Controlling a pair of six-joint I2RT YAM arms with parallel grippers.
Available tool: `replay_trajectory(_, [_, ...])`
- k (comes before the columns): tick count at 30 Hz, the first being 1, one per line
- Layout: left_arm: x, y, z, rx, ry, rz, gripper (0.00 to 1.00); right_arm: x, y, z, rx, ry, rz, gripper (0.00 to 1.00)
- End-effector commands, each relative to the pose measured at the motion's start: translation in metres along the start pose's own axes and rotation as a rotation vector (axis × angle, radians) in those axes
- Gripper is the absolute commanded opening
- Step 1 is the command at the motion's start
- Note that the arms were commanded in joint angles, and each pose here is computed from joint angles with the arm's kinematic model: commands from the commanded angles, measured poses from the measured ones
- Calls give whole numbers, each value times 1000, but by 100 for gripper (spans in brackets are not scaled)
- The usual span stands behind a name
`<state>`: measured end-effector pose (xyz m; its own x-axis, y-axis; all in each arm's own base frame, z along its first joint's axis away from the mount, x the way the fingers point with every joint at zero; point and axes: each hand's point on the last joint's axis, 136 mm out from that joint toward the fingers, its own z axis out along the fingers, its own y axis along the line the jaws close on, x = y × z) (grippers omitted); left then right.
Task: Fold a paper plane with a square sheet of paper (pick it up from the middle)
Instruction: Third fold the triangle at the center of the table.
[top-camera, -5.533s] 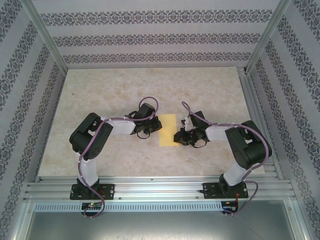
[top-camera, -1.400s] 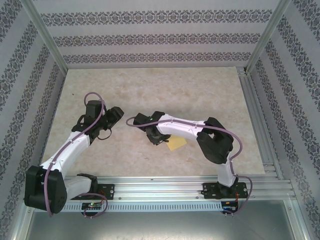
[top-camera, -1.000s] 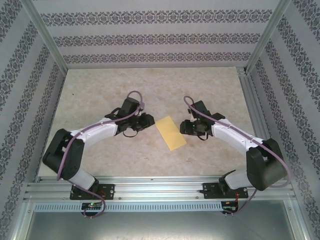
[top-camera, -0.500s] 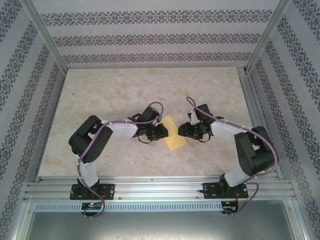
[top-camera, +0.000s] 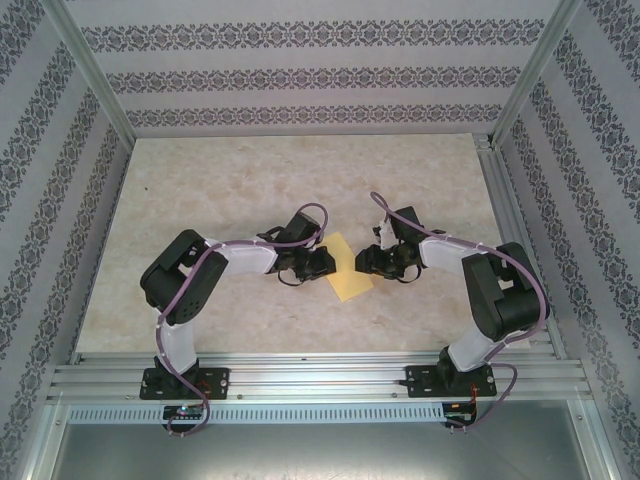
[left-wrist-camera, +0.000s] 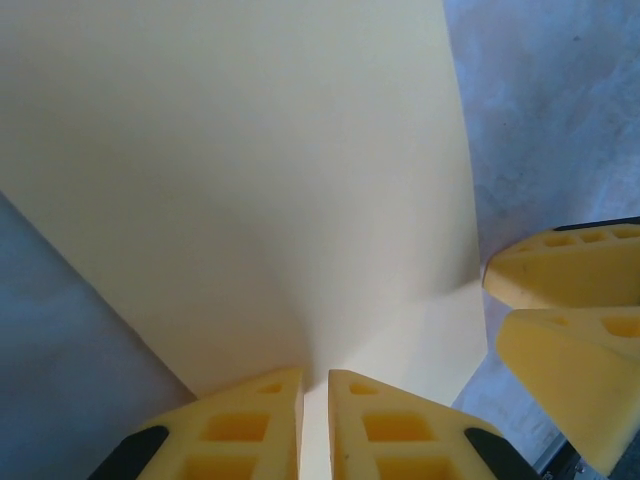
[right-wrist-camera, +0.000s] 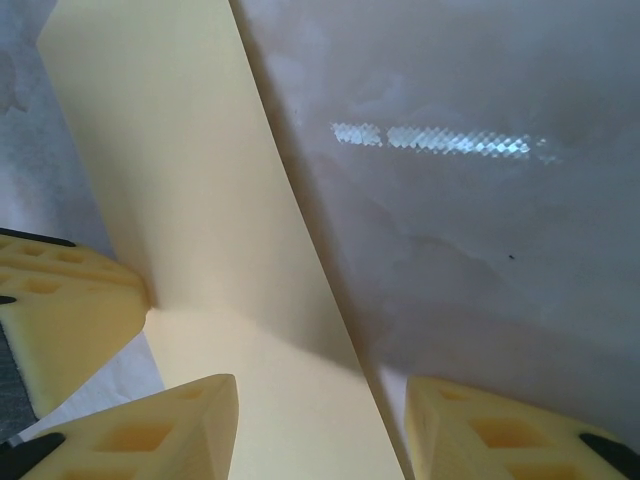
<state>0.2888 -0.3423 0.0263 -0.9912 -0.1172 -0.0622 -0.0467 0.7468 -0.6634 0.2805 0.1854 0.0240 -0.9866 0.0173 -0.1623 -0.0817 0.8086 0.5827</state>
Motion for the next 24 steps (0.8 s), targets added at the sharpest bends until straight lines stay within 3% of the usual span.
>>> replay_trajectory(1, [1,4,5,-35,8,30,16,-1,22,4,-106,25,-61,47])
replay_trajectory(15, [0,3,6,-43,12,40,15,1,37,-18,-127,-14,-65,46])
replay_trajectory(20, [-4,-18,-1,29,0,59,21,5,47,-19,-198,-17,-47,46])
replay_trajectory(24, [-11,-31,-6,60,-21,42,31,7,50,-20,-232,-40,-41,48])
